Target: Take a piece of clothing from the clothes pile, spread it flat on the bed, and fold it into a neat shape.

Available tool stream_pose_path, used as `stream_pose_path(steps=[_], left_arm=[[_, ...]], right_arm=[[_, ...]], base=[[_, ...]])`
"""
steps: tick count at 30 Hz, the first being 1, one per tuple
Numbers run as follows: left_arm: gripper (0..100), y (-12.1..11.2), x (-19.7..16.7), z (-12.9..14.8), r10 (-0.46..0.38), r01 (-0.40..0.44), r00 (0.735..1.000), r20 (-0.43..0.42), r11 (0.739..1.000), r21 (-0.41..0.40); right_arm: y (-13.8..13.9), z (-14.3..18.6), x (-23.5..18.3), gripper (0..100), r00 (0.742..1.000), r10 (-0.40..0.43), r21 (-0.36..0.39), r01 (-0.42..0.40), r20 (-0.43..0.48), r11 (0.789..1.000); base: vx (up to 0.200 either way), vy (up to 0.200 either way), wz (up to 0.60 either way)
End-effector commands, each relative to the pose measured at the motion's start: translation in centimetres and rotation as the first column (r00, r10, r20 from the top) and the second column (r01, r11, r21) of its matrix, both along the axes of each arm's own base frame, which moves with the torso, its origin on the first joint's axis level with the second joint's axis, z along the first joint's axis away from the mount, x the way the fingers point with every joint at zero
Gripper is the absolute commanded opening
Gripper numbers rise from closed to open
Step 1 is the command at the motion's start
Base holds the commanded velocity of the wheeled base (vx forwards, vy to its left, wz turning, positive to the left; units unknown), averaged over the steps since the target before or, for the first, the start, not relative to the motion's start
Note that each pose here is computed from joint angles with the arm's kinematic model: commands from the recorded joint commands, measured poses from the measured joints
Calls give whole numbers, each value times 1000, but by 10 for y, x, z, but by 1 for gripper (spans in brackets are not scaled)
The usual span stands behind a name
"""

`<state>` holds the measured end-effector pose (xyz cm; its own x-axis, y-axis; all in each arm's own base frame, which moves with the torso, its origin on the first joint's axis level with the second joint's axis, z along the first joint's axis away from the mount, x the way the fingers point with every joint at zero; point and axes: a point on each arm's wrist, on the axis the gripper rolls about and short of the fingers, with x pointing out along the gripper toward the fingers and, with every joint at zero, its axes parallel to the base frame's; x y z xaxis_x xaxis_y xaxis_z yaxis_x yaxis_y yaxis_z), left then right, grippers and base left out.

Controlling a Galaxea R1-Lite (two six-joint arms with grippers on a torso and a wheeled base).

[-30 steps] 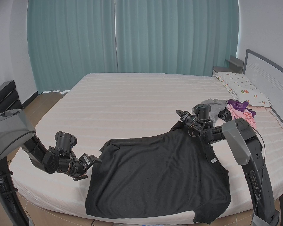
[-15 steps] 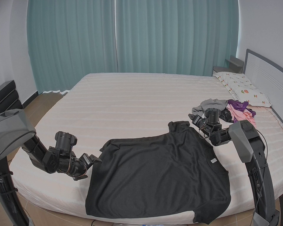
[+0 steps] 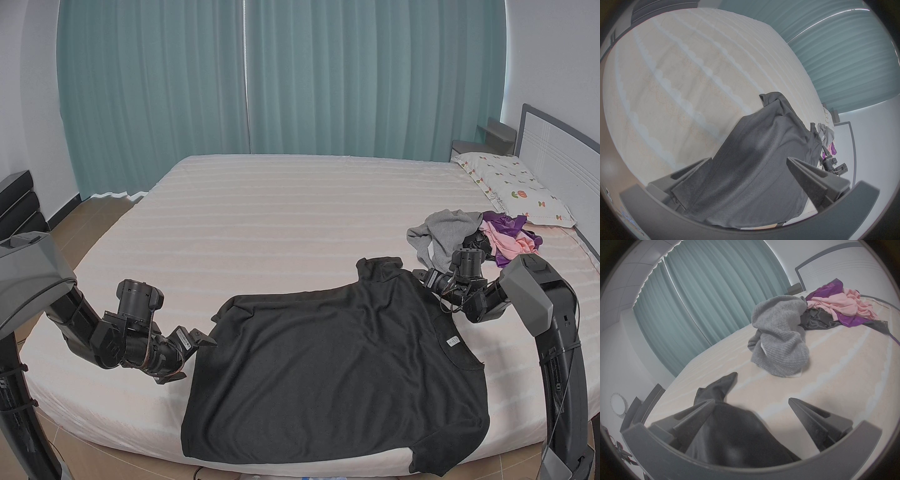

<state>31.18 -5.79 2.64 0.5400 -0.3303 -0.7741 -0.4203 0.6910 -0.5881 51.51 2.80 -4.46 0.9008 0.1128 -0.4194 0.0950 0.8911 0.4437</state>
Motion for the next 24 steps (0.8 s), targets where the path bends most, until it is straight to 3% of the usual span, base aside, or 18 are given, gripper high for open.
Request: stream_pose_path(steps=[1, 15, 24], left_arm=[[100, 0, -2, -2, -2, 2, 1000, -10, 1000, 0], [100, -1, -1, -4, -4, 4, 1000, -15, 1000, 0], [100, -2, 0, -5, -4, 4, 1000, -18, 1000, -1]], right_arm=[[-20, 18, -16, 100, 1000, 5, 16, -5, 12, 1000], [-32, 0, -42, 100, 991, 134, 95, -132, -23, 987], [-30, -19, -46, 100, 980, 192, 83, -189, -42, 979]], base=[[0, 0, 0], [0, 0, 0], [0, 0, 0]])
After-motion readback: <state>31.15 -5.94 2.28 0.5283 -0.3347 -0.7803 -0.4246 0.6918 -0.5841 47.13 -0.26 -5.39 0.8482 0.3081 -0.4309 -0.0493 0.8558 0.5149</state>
